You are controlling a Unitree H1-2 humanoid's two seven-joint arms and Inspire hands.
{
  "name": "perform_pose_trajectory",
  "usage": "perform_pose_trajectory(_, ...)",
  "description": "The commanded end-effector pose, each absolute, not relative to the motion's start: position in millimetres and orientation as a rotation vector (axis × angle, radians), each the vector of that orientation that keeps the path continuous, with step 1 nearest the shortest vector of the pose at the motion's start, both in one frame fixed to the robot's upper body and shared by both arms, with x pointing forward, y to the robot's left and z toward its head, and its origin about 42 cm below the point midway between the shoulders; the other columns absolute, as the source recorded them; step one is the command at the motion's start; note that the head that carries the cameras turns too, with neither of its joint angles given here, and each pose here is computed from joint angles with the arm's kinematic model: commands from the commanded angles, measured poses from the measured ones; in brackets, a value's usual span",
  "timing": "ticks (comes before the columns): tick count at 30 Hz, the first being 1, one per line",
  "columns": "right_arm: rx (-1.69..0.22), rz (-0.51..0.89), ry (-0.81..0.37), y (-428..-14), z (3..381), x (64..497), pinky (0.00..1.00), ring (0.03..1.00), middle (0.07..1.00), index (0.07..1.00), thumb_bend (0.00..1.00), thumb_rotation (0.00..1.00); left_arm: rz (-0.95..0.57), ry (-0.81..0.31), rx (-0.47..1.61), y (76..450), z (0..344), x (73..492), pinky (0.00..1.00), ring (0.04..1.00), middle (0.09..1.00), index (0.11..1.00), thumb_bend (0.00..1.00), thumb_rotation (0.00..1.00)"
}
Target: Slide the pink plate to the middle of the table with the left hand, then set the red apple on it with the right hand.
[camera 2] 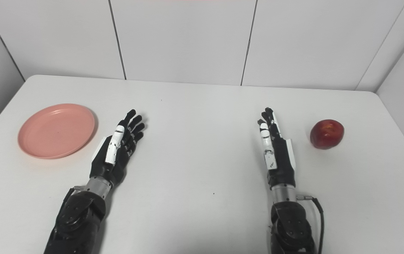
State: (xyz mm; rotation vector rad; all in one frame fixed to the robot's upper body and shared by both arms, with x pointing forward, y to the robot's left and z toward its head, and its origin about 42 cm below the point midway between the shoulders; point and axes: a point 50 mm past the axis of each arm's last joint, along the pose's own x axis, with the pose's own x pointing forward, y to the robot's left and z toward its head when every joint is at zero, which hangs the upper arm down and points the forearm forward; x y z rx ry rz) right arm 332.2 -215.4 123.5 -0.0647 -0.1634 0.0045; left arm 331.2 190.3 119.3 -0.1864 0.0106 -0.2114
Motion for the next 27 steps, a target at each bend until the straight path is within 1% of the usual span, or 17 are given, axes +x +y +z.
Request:
perform_pose_trajectory(1,-0.056,0.005,-0.169,-213.6,121.2,329.1,0.99,0.925,0.955,0.968,0.17,1.0,-0.222,-0.015,-0.173,189.9,125.3,333.8,0.99,0.967,0.975,0.959,0.37,1.0)
perform_pose_trajectory(11,-0.053,-0.002,-0.167,-213.3,121.4,329.4,0.99,0.922,0.948,0.962,0.17,1.0,-0.225,-0.013,-0.175,190.6,124.7,334.4,0.99,0.971,0.978,0.961,0.38,1.0)
perform_pose_trajectory(20,-0.048,0.005,-0.174,-213.5,121.6,329.2,0.98,0.925,0.955,0.972,0.16,1.0,-0.221,-0.013,-0.183,190.7,125.3,334.3,1.0,0.971,0.978,0.961,0.37,1.0)
perform_pose_trajectory(27,-0.043,0.001,-0.174,-213.7,120.9,329.6,0.98,0.924,0.951,0.964,0.18,1.0,-0.224,-0.011,-0.182,190.7,126.1,333.8,1.0,0.972,0.98,0.962,0.37,1.0)
